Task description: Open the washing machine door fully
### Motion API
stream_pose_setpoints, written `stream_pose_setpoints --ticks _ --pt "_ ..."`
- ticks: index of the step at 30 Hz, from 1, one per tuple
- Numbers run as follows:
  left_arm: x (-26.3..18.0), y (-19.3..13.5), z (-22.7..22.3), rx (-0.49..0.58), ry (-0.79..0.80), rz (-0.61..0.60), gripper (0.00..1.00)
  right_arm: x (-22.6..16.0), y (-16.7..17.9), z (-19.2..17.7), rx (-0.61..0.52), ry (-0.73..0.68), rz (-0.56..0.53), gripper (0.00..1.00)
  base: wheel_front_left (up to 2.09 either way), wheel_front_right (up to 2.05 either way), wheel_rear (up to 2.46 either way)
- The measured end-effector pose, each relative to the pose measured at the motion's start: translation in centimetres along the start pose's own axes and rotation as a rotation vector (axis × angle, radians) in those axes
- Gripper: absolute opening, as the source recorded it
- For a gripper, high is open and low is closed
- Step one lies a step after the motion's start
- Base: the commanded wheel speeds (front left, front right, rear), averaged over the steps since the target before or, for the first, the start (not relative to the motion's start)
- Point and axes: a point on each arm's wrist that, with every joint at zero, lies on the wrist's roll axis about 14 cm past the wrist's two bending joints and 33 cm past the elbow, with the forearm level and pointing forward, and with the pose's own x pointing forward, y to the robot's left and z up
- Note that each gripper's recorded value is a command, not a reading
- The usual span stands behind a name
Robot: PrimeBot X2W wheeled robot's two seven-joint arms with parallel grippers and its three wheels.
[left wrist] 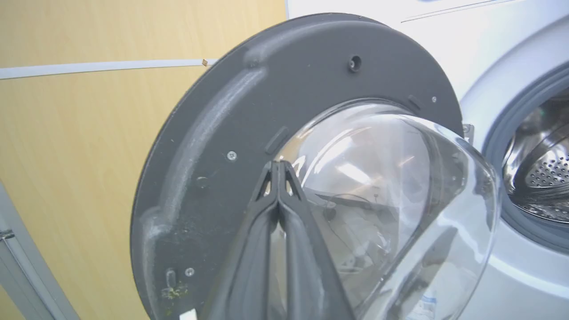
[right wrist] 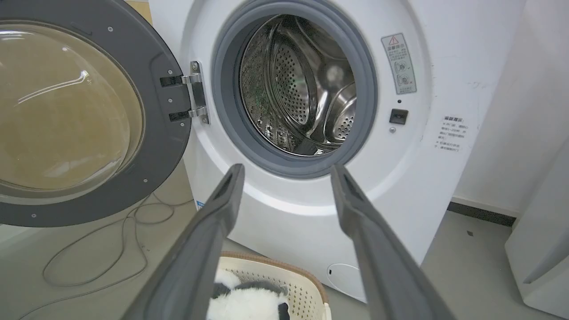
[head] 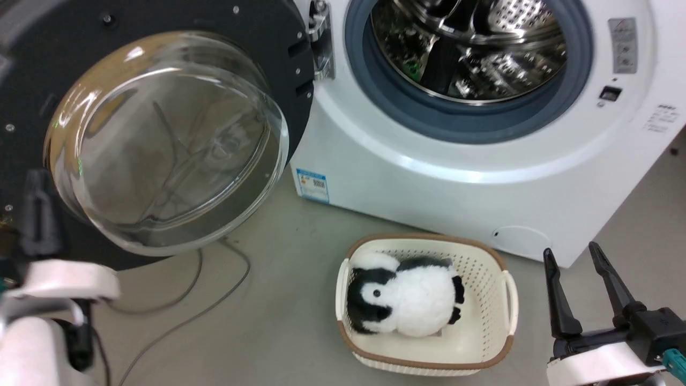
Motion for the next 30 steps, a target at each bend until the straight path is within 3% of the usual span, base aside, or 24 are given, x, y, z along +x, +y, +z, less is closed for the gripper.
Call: stream_pose_setpoints --ticks 7,8,9,30 --pt "-2.0 -4.4 -0.1 -0.078 0.002 -0.112 0.0 -1.5 -0.9 1.9 -0.018 -0.038 -0.034 1.0 0.0 0.0 0.0" --pt "-2.3 -5.0 -0.2 -0.09 0.006 -0.125 0.2 -1.7 -1.0 2.1 -0.02 -0.041 -0.041 1.0 0.0 0.0 0.0" --pt "-2.6 -5.6 -0.3 -0.103 0.009 -0.138 1.0 -2.0 -1.2 2.2 -0.022 -0.042 -0.048 1.0 0.0 0.0 0.0" --pt "-7.3 -16.6 -1.7 -0.297 0.099 -0.41 1.0 -8.7 -6.5 4.4 -0.032 -0.08 -0.256 1.0 0.0 0.0 0.0"
